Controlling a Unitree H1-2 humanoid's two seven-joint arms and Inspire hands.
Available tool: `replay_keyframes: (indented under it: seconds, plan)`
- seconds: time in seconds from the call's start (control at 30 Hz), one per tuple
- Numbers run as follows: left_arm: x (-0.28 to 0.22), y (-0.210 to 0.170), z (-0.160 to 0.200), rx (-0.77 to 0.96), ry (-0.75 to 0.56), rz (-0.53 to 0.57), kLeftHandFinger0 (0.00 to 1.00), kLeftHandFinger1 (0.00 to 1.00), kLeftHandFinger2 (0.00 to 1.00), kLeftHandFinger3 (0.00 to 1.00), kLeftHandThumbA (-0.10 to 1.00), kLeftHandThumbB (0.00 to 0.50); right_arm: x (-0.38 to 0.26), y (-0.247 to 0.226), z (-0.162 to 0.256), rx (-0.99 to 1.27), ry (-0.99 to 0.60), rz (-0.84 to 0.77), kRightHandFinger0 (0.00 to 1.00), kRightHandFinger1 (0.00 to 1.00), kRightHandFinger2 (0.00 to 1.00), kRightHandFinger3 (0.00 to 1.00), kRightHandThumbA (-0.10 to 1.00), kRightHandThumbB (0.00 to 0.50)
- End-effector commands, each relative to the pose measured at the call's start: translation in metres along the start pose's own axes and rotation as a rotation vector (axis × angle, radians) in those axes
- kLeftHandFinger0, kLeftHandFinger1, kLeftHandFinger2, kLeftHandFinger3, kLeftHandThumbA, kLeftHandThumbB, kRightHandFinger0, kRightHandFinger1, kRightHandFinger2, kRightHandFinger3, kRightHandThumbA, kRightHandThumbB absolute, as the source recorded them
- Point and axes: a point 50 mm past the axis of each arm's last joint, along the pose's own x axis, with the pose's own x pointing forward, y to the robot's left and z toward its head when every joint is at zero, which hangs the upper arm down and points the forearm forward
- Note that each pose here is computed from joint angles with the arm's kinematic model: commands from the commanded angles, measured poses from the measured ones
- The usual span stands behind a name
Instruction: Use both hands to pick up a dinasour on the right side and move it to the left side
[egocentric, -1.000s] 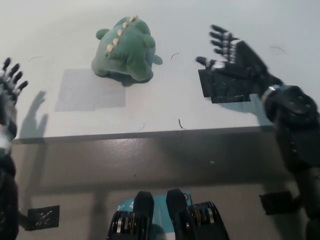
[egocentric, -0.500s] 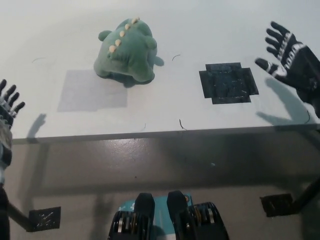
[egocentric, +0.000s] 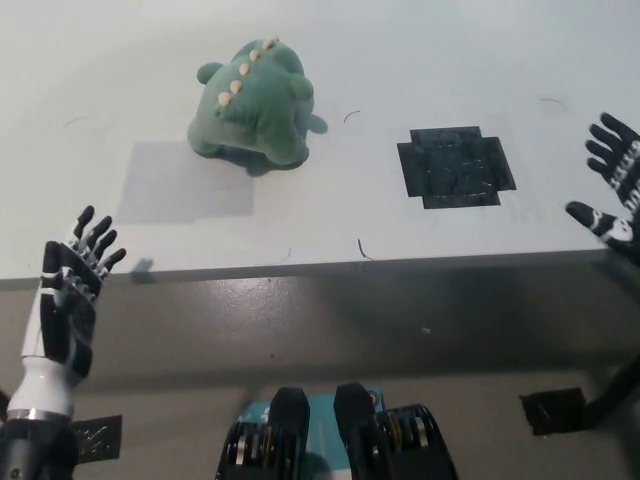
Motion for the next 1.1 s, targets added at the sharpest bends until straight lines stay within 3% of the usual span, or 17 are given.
replay_keyframes:
  seconds: [0.0,0.13,0.23,0.4,0.83,1.07]
  plan:
    - [-0.001,-0.015,0.014,-0.003,-0.101,-0.014,1.0,1.0,1.0,1.0,1.0,0.44,-0.01,-0.015,0.024,-0.064,-0.122,-0.061,1.0,1.0,1.0,1.0,1.0,0.365]
    - [-0.007,-0.027,0.01,-0.008,-0.117,-0.019,1.0,1.0,1.0,1.0,1.0,0.45,-0.024,-0.021,0.021,-0.071,-0.128,-0.088,1.0,1.0,1.0,1.0,1.0,0.403]
    - [-0.013,-0.037,0.002,-0.029,-0.14,-0.044,1.0,1.0,1.0,1.0,1.0,0.42,-0.044,-0.022,0.015,-0.072,-0.133,-0.109,1.0,1.0,1.0,1.0,1.0,0.361]
    - [-0.015,-0.046,-0.006,-0.046,-0.156,-0.062,1.0,1.0,1.0,1.0,1.0,0.398,-0.055,-0.021,0.012,-0.049,-0.141,-0.106,1.0,1.0,1.0,1.0,1.0,0.343]
    - [-0.01,-0.047,-0.011,-0.046,-0.17,-0.075,1.0,1.0,1.0,1.0,1.0,0.411,-0.049,-0.023,0.011,-0.036,-0.153,-0.132,1.0,1.0,1.0,1.0,1.0,0.375]
    - [-0.006,-0.039,-0.01,-0.059,-0.162,-0.072,1.0,1.0,1.0,1.0,1.0,0.414,-0.049,-0.021,0.008,-0.033,-0.156,-0.138,1.0,1.0,1.0,1.0,1.0,0.364]
